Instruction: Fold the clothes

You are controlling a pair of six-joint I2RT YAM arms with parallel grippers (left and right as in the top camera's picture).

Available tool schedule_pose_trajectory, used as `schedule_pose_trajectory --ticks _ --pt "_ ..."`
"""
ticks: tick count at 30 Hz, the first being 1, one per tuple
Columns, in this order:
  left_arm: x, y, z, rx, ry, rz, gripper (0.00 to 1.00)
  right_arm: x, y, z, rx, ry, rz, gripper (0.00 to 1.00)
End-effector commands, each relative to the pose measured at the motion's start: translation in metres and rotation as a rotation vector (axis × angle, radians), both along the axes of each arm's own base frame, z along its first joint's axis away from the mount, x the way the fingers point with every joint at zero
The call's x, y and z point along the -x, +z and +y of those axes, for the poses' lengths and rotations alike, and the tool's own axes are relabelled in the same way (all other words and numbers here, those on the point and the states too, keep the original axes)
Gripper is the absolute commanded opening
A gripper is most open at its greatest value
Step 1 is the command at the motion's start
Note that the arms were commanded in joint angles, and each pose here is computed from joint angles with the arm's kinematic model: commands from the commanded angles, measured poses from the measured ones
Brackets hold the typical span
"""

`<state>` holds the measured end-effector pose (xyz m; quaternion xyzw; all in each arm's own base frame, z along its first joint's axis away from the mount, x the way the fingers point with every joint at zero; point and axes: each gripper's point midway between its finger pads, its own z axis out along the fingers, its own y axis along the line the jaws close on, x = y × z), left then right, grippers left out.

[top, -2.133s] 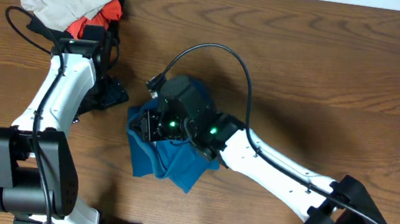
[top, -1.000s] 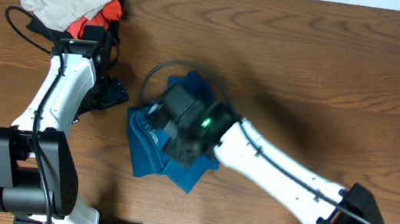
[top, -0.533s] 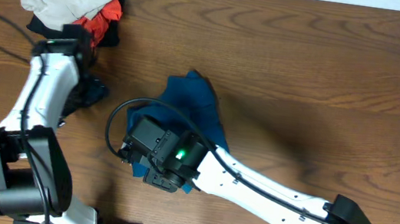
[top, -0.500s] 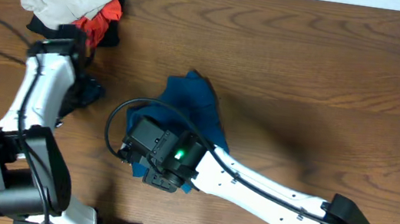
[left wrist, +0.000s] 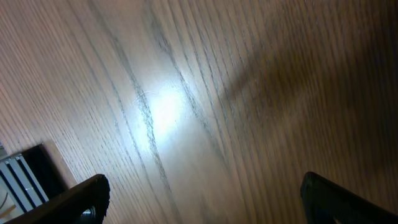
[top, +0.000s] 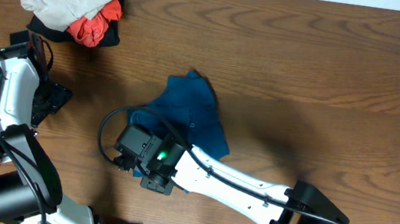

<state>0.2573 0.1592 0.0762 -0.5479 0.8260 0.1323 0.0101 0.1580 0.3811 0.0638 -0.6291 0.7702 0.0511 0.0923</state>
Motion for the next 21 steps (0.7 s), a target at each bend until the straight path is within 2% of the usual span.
schedule_pose_trajectory --ticks 1,7,13,21 --pt "0.004 -0.002 0.001 -0.003 0.012 0.015 0.98 0.011 -0.009 0.003 0.021 0.037 -0.001 0.52" --pt "0.005 -0.002 0.001 -0.002 0.012 0.017 0.98 0.021 -0.029 0.003 0.079 0.075 -0.019 0.41" --pt "0.006 -0.002 0.000 0.000 0.012 0.023 0.98 0.018 -0.034 0.003 0.098 0.074 -0.043 0.42" --pt "0.006 -0.002 0.000 0.000 0.012 0.022 0.98 -0.008 -0.024 -0.001 0.135 0.047 -0.187 0.45"
